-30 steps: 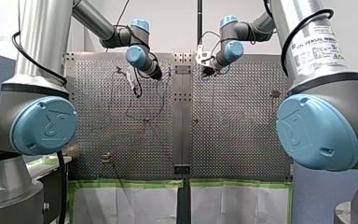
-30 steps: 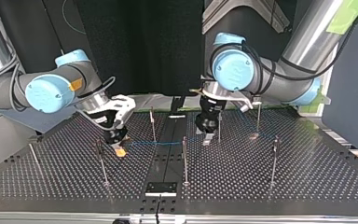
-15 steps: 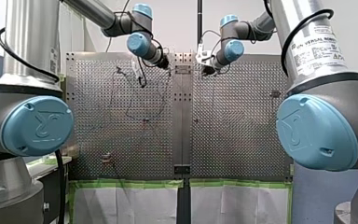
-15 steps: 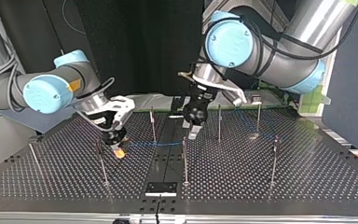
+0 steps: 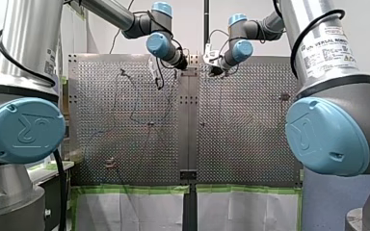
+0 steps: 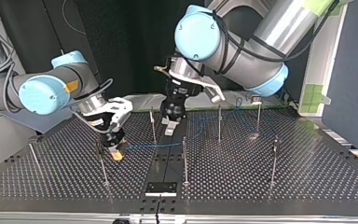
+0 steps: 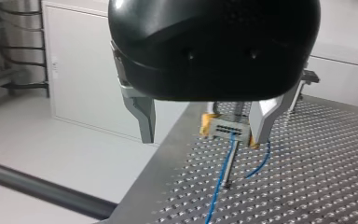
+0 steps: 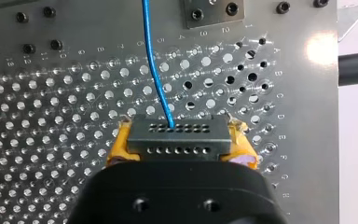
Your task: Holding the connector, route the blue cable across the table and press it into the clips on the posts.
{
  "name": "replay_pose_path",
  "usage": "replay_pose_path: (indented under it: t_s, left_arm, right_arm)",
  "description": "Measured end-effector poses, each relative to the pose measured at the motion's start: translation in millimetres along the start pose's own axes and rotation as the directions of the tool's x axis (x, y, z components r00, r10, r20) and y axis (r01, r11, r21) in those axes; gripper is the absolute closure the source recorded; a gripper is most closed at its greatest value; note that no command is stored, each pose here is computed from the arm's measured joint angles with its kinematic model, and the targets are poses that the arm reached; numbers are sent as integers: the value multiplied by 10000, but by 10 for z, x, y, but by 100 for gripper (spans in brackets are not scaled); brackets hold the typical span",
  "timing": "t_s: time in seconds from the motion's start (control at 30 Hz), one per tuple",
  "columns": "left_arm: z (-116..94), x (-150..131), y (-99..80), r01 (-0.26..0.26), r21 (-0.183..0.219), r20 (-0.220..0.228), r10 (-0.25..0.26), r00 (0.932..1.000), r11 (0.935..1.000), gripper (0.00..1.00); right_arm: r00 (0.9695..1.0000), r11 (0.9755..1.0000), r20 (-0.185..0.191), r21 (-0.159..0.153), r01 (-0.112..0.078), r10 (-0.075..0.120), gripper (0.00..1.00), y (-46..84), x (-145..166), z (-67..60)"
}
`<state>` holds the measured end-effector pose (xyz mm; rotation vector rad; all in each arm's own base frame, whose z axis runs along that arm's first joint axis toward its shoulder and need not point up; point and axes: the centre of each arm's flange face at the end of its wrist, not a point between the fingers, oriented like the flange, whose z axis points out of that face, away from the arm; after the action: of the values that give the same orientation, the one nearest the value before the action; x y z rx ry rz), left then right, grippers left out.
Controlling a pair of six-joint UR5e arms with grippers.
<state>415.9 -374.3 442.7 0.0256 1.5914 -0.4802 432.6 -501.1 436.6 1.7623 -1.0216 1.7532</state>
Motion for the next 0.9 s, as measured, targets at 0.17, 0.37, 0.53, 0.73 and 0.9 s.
replay_pose_path:
  t_s: [0.17,0.37,0.53,0.73,0.9]
  left_arm:
    - [124,57,-62,-192,-222,-69,190,9998,9996,0]
    - [300,13,-69,-286,-443,-39,285,9996,9986,0]
    - [457,69,-73,-546,-725,-185,534,9984,9959,0]
    - [675,20,-91,-472,-824,196,490,9986,9955,0]
    - [796,7,-144,-494,-782,251,516,9984,9957,0]
  right_arm:
    - [10000,10000,-52,-18,3,-3,100,11,32,-10]
    - [9999,10000,-119,-57,4,-5,100,36,69,-14]
    - [9999,10000,-139,-61,-12,11,100,40,79,-13]
    - [9999,10000,-134,-62,-18,17,100,41,76,-11]
    - [9999,10000,-121,-18,-18,18,100,38,72,-9]
